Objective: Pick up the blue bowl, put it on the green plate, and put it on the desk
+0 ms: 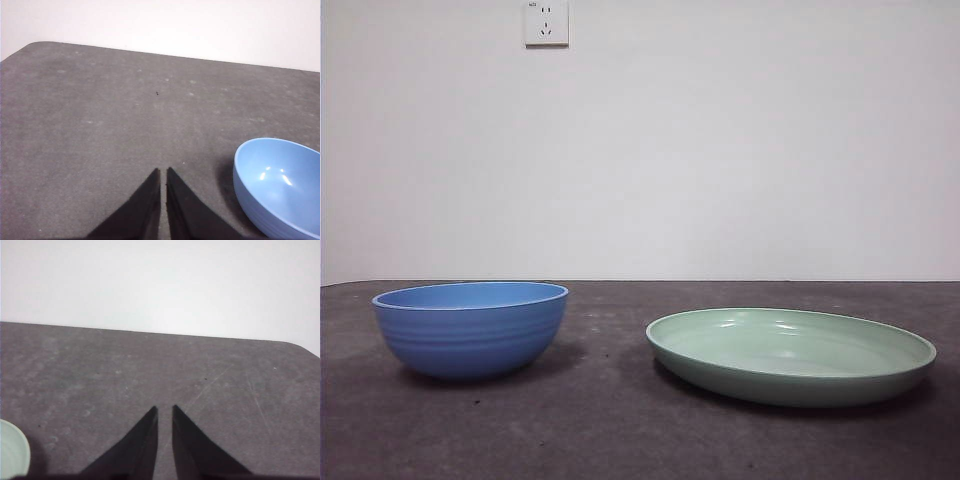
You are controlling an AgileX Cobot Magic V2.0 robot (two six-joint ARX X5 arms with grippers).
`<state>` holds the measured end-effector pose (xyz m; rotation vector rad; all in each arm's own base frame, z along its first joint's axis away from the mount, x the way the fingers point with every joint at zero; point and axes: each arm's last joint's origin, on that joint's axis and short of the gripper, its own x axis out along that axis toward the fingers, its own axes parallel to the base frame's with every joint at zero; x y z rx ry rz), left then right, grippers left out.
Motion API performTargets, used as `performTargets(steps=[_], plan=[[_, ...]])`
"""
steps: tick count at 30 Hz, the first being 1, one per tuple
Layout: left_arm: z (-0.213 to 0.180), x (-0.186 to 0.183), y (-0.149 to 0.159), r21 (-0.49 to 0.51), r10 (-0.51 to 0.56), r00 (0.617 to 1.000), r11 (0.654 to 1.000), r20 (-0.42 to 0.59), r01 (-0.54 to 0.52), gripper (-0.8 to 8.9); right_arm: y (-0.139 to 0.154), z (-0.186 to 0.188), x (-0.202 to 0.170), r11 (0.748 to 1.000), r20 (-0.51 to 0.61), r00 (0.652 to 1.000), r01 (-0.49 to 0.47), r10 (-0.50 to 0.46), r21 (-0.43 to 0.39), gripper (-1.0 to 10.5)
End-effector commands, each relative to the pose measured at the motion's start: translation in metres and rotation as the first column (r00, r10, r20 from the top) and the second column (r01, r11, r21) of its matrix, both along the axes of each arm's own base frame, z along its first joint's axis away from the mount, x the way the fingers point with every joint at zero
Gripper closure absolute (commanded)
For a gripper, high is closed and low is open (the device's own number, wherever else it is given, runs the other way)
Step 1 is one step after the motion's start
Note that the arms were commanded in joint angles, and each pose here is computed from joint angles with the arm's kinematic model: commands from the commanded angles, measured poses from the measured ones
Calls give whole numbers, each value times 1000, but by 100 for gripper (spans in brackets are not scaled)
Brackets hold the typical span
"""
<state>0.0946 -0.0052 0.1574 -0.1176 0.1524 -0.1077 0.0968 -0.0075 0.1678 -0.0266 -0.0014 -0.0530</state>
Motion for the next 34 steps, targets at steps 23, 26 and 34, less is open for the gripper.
performTargets(steps=[23,26,34], plan=[[109,-4,-3,-193,-82,995,977,57,91,795,12,84,5,815,-126,898,-314,421,487,936],[134,0,-5,-198,-141,989,969,30,145,795,14,103,13,776,-143,853,-371,502,510,936],[193,15,-11,-223,-321,946,927,-52,303,795,22,153,35,684,-197,730,-462,655,564,936]])
